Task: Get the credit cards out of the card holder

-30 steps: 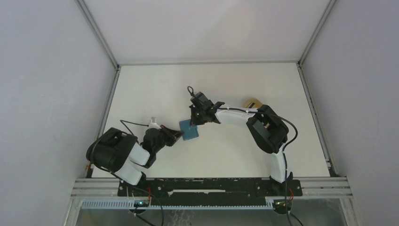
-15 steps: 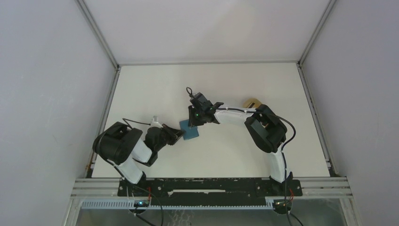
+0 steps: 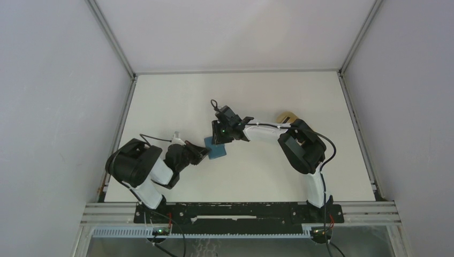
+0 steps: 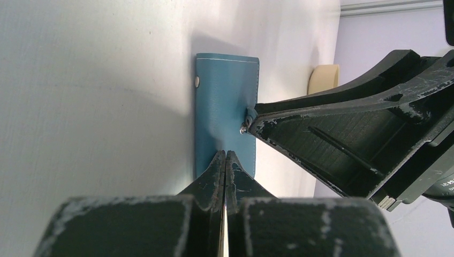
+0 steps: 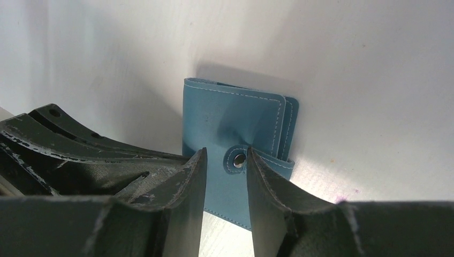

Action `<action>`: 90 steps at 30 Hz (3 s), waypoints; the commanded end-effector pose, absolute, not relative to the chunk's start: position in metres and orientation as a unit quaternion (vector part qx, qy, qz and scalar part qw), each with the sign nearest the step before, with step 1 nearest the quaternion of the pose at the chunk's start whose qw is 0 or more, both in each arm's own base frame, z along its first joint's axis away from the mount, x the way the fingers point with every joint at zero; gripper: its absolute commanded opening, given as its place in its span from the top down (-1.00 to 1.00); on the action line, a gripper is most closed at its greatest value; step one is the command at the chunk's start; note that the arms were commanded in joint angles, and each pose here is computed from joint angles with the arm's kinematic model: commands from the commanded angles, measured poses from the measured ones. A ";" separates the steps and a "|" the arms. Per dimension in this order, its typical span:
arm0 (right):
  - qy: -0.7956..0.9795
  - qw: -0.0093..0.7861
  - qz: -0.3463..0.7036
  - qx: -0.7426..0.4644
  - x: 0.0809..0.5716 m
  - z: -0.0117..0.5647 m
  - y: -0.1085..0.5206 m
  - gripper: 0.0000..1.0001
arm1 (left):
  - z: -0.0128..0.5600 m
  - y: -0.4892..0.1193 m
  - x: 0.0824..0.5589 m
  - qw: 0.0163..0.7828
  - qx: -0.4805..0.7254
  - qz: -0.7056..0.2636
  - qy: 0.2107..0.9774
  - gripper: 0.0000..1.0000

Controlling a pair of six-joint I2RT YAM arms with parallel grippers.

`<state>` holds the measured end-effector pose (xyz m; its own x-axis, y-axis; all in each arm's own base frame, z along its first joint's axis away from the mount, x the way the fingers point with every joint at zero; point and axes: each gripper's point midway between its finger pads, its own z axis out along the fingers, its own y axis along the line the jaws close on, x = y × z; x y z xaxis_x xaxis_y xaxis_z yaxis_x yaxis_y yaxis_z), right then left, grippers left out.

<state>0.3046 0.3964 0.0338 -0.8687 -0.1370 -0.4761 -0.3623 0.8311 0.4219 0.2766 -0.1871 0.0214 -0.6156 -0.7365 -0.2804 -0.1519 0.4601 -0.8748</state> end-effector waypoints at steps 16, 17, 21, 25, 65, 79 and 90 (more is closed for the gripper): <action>0.923 0.201 0.293 -0.148 0.288 0.030 0.407 0.18 | 0.005 -0.184 0.277 0.330 -0.276 -0.406 0.806 1.00; 0.924 0.197 0.292 -0.148 0.287 0.028 0.406 0.18 | 0.005 -0.184 0.277 0.330 -0.276 -0.406 0.806 1.00; 0.928 0.183 0.287 -0.150 0.281 0.019 0.399 0.18 | 0.005 -0.184 0.278 0.331 -0.277 -0.405 0.806 1.00; 0.926 0.165 0.303 -0.151 0.276 0.019 0.396 0.18 | 0.004 -0.182 0.278 0.331 -0.279 -0.399 0.808 1.00; 0.926 0.203 0.282 -0.148 0.284 0.031 0.372 0.19 | -0.001 -0.177 0.278 0.330 -0.279 -0.376 0.820 1.00; 0.924 0.194 0.291 -0.152 0.278 0.027 0.381 0.19 | -0.001 -0.177 0.278 0.330 -0.280 -0.376 0.819 1.00; 0.930 0.191 0.276 -0.152 0.275 0.018 0.385 0.19 | 0.000 -0.178 0.279 0.330 -0.281 -0.377 0.818 1.00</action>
